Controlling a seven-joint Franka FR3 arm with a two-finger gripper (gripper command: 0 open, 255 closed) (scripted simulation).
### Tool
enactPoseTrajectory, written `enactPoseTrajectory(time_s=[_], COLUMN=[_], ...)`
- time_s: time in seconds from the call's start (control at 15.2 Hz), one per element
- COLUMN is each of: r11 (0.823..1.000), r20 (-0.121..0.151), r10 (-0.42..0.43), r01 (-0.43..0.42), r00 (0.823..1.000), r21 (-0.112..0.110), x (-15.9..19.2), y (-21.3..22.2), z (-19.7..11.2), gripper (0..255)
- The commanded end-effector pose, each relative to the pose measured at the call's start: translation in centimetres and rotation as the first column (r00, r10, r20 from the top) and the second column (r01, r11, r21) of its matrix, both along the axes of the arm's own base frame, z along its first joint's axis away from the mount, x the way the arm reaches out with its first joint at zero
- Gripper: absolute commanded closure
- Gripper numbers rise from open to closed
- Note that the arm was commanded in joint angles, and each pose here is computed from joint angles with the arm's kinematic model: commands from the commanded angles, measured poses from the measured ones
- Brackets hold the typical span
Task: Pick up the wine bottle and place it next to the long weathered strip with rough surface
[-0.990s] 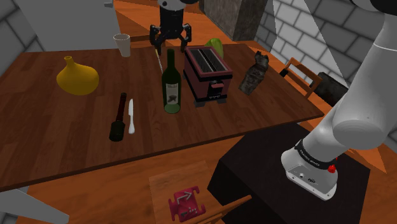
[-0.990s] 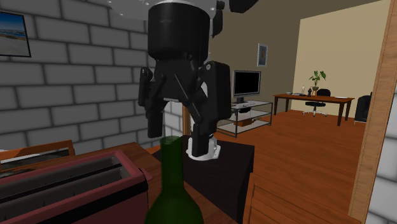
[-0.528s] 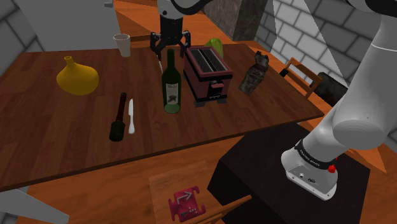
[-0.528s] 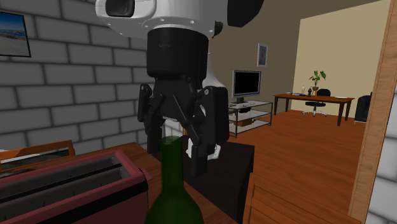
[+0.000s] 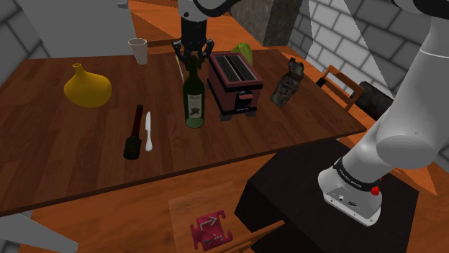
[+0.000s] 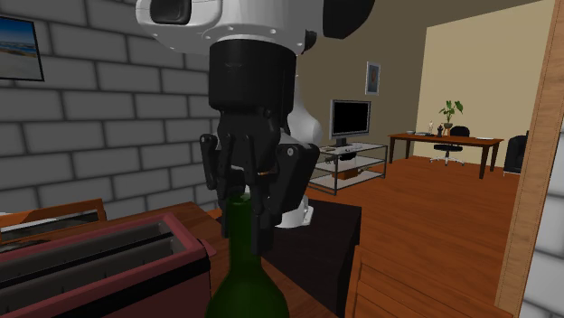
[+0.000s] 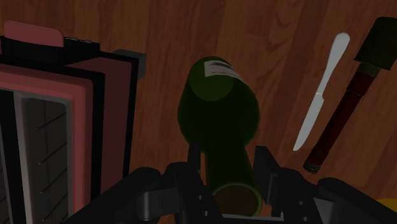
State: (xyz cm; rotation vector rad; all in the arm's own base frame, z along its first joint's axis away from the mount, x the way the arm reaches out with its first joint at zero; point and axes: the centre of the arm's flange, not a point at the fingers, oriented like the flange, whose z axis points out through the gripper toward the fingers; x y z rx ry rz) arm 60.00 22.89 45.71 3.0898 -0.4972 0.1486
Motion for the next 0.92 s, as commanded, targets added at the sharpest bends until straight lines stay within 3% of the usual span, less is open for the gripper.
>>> enactPoseTrajectory(time_s=[0.0, 0.33, 0.86], r11=[1.0, 1.0, 1.0], r20=[0.0, 0.0, 0.0], r10=[0.0, 0.0, 0.0], r01=[0.0, 0.0, 0.0], r00=[1.0, 1.0, 1.0], r21=[0.0, 0.0, 0.0], x=[0.0, 0.0, 0.0], y=[0.0, 0.0, 0.0], z=[0.0, 0.0, 4.2], gripper=[255, 255, 255])
